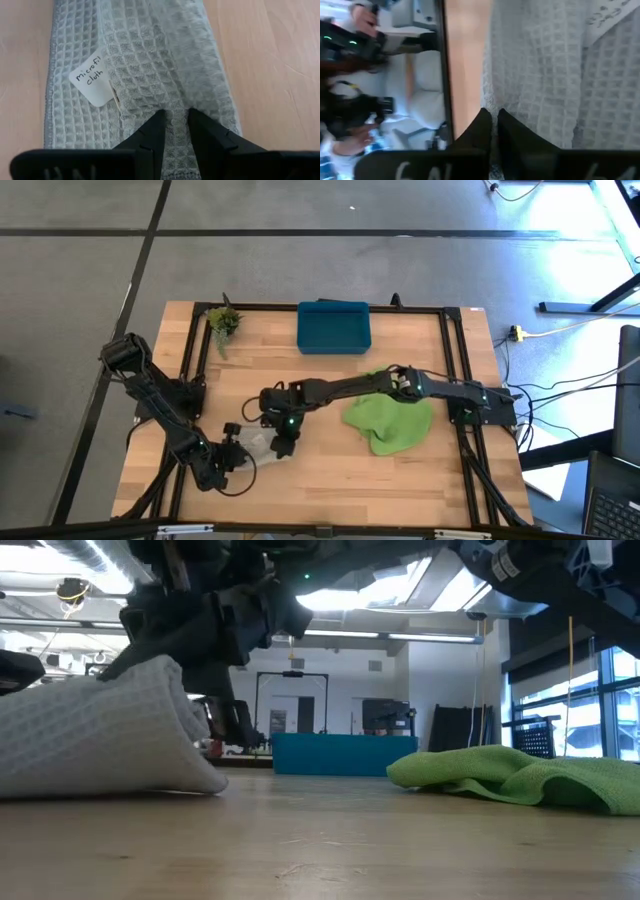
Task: Roll microfiber towels into tight, uniform cylinder then place into a basket
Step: Roll the gray microfiber cloth
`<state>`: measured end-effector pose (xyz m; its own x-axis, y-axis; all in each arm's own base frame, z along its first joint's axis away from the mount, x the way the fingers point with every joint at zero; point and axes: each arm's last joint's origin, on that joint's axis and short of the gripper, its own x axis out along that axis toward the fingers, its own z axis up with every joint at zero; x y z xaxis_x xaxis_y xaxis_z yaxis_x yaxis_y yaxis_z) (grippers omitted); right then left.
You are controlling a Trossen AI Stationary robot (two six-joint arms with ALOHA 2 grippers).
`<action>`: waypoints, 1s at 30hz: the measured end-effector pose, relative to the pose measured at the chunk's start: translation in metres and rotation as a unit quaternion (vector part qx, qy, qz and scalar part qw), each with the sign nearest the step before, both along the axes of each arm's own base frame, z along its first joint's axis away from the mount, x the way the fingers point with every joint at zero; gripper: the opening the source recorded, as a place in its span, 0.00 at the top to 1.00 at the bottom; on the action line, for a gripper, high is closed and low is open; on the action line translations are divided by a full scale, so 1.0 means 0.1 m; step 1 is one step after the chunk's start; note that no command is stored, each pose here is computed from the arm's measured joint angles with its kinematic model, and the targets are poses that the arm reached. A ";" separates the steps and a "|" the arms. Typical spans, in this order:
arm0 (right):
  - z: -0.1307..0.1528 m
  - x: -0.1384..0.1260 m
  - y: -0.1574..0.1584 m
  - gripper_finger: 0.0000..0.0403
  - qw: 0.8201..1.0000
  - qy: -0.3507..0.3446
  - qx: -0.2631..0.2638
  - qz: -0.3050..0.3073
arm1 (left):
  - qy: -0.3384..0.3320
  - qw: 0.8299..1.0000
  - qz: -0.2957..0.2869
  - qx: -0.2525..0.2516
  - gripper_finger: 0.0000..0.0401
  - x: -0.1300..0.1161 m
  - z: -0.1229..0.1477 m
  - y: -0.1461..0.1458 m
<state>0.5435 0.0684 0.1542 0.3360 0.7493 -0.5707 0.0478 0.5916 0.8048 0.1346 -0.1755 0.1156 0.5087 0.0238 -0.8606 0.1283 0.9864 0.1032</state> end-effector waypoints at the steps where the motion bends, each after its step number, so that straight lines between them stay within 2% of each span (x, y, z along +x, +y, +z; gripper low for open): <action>1: 0.00 0.00 -0.02 0.95 1.000 0.007 0.007 -0.005 | 0.001 1.000 0.000 -0.001 0.79 0.00 0.00 0.00; 15: -0.02 0.05 -0.48 0.95 0.990 0.080 0.058 -0.096 | -0.001 0.999 -0.040 0.006 0.79 0.01 0.00 -0.02; 30: -0.07 0.05 -0.81 0.95 0.984 0.095 0.069 -0.135 | -0.006 0.999 -0.044 0.012 0.79 0.02 0.00 -0.02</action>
<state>0.5488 -0.0124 0.1472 0.4298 0.7224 -0.5417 0.3461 0.4222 0.8378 0.1362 -0.1776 0.1160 0.5208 -0.0006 -0.8537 0.2137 0.9682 0.1298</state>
